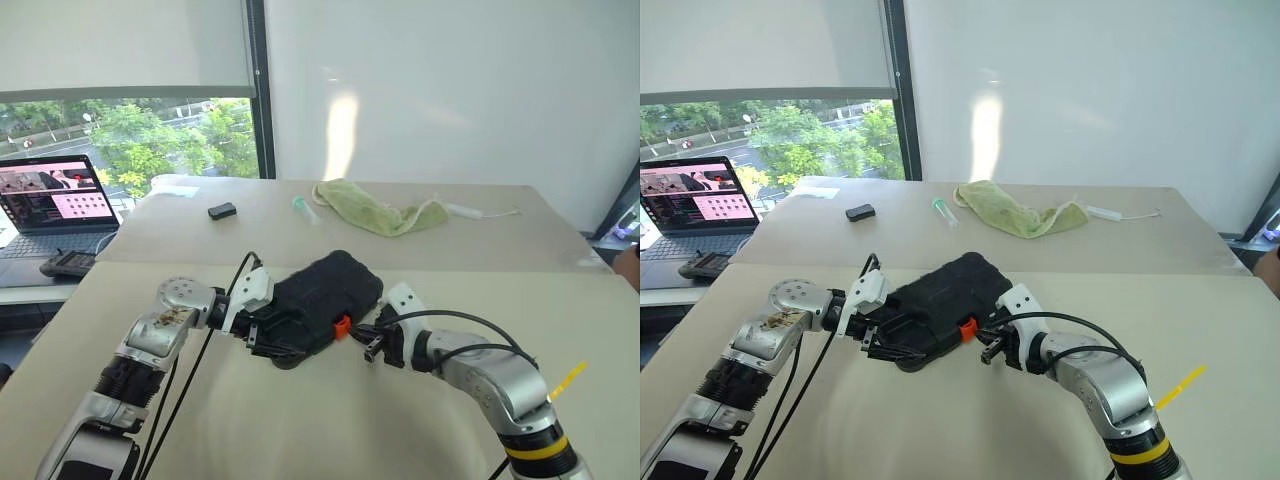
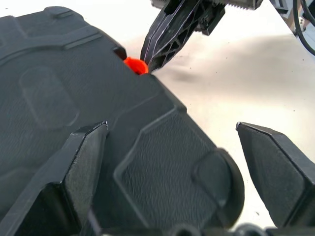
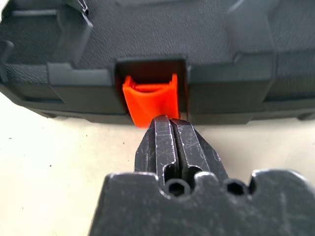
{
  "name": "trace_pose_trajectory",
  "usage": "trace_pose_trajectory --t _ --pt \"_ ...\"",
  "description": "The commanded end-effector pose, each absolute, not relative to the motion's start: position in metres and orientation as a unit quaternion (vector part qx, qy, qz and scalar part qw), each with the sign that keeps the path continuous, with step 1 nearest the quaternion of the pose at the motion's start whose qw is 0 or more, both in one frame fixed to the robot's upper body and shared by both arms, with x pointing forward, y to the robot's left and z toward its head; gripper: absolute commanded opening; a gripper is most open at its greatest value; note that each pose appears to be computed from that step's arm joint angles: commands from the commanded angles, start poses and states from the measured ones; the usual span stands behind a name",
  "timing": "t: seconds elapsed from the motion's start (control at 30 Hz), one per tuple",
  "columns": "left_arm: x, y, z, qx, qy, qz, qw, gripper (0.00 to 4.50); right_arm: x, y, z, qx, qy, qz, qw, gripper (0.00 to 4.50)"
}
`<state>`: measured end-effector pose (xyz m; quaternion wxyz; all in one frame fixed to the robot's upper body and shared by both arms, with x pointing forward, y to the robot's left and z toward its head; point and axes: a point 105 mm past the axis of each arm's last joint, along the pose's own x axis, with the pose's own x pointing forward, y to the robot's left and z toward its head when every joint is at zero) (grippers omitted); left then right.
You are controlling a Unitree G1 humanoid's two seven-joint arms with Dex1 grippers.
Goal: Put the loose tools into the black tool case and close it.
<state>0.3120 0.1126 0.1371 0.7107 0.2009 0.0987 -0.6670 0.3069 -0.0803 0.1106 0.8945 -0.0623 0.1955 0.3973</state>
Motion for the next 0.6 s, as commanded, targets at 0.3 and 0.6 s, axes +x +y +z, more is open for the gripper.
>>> trace_pose_trajectory --t 0.3,0.6 --pt "0.317 0.112 0.143 0.140 0.060 -0.623 0.767 4.50 0.292 -0.089 0.145 -0.097 0.065 0.420 0.900 0.04" --pt "0.281 0.161 0.161 0.037 0.052 -0.533 0.843 4.50 0.220 -0.156 0.165 -0.120 0.031 0.392 0.912 2.82"
